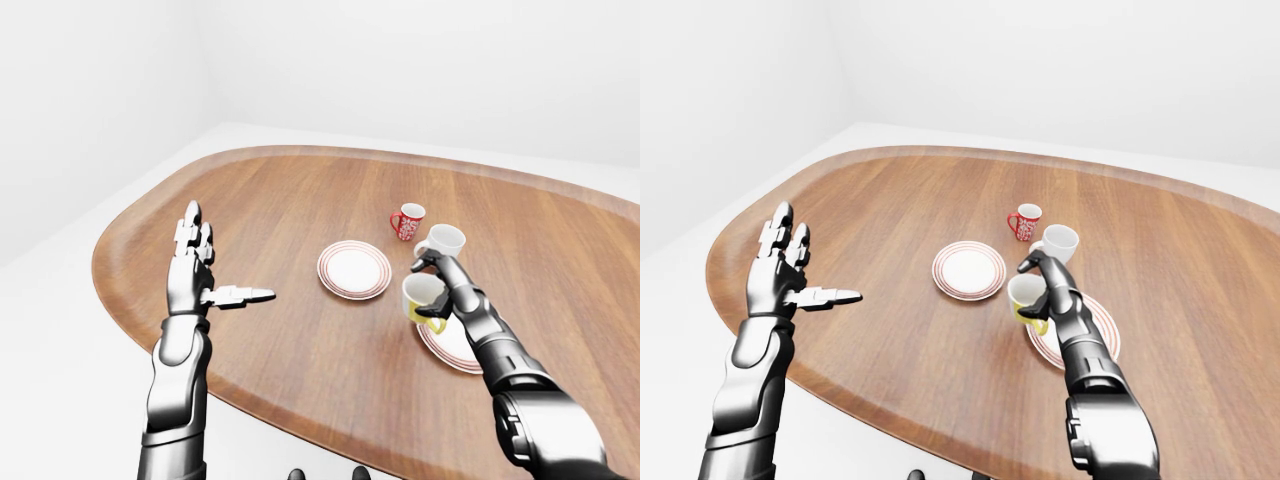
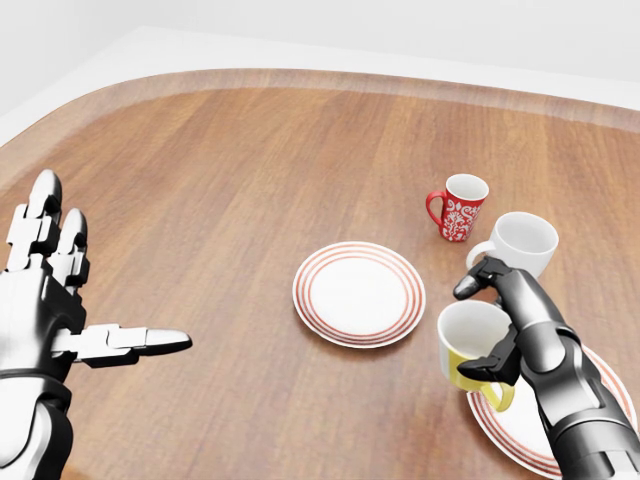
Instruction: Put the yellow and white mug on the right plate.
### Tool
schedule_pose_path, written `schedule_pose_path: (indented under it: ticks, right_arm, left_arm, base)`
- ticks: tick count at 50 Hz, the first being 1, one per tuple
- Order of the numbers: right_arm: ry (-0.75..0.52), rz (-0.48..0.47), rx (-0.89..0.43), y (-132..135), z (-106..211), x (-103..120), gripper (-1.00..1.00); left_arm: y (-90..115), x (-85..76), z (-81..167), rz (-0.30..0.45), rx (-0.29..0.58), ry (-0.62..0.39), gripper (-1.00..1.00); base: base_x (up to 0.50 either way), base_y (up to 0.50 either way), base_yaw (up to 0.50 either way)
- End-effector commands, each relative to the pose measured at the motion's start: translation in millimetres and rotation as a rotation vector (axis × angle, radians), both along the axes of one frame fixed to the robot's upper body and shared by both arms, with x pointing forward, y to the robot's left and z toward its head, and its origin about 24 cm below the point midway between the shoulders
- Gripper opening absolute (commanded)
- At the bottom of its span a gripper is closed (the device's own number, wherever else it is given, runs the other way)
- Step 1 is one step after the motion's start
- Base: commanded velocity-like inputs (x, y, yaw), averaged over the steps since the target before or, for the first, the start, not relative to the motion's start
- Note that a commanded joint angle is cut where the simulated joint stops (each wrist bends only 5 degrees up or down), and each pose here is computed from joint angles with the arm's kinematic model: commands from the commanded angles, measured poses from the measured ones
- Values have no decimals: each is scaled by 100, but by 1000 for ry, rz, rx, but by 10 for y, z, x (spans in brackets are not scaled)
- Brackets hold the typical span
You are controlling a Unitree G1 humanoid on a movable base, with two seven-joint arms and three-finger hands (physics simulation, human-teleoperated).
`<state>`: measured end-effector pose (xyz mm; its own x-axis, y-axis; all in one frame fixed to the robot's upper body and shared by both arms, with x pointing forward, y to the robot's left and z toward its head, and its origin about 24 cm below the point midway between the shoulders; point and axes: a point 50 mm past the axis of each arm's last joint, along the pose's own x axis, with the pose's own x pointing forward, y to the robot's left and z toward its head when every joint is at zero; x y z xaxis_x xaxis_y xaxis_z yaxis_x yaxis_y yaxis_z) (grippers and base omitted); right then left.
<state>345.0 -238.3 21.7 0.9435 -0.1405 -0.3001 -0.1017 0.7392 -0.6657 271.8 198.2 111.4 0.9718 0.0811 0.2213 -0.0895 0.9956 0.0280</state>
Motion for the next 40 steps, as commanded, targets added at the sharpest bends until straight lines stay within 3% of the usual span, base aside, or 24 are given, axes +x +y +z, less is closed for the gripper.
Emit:
schedule_pose_path:
  ticks: [1,40]
  right_arm:
    - [14,-109,35,-239,-15,-47,-100]
    - [9,-289,45,-723,85,-156,-100]
  left_arm:
    - [0,1,-12,0,1,5,100]
    - [-3,7,-37,1,2,16,100]
  base:
    - [0,0,0]
    - [0,0,0]
